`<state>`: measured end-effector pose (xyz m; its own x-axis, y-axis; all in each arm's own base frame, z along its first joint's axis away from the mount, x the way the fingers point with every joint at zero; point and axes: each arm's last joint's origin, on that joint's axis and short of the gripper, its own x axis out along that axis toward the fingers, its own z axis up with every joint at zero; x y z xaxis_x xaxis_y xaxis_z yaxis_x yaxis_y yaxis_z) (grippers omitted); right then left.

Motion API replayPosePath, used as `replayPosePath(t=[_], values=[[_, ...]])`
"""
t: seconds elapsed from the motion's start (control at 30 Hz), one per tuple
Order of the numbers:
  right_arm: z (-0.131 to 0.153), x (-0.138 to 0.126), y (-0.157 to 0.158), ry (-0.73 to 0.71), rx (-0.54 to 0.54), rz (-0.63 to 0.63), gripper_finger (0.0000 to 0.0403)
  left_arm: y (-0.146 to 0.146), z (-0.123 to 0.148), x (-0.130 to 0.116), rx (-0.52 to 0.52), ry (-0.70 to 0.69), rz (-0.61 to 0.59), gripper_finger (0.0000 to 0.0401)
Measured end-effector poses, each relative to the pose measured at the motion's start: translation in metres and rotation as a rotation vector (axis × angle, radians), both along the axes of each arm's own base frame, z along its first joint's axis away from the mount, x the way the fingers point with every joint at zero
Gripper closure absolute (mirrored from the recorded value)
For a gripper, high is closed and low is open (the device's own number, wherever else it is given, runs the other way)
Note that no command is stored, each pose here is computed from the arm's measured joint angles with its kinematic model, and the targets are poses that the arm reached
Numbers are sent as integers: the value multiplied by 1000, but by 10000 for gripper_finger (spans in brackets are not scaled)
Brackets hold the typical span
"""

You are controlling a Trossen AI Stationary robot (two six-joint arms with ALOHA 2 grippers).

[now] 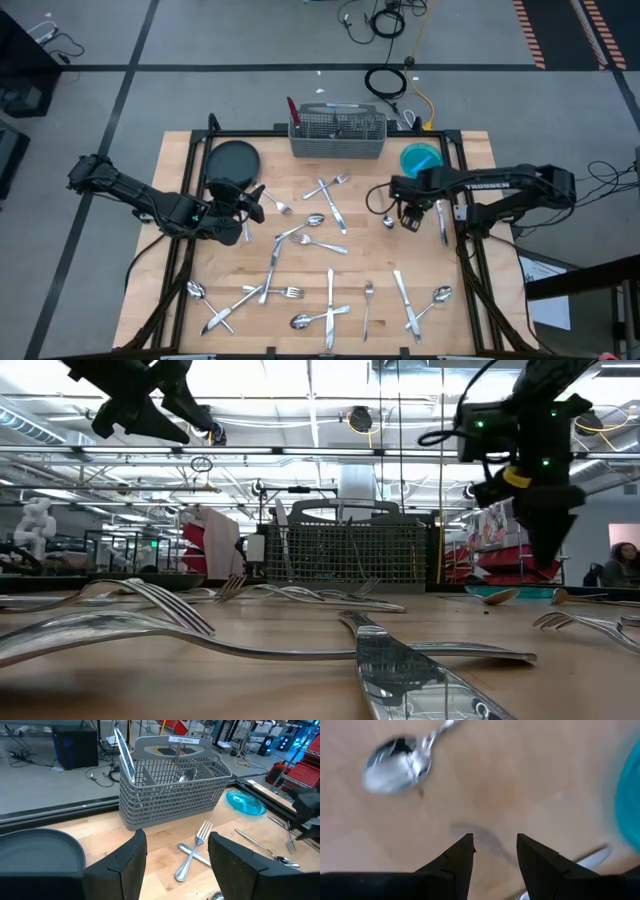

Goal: Sort silverware
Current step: Put the fork into the silverware organizer

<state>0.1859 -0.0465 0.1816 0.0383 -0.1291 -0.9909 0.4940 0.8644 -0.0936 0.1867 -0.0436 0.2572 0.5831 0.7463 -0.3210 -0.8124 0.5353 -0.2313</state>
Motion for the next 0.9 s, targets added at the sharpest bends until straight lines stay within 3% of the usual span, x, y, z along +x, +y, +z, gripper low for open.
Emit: replayPosePath(t=[0.67, 0.77, 0.9], values=[[-1, -7, 1, 64, 10, -142, 261, 0, 0, 0, 24, 35, -18, 189], [-3, -5, 1, 69, 11, -226, 261, 0, 0, 0, 26, 37, -18, 189], [-5, -5, 0, 54, -40, -466, 261, 0, 0, 0, 21, 34, -19, 189]])
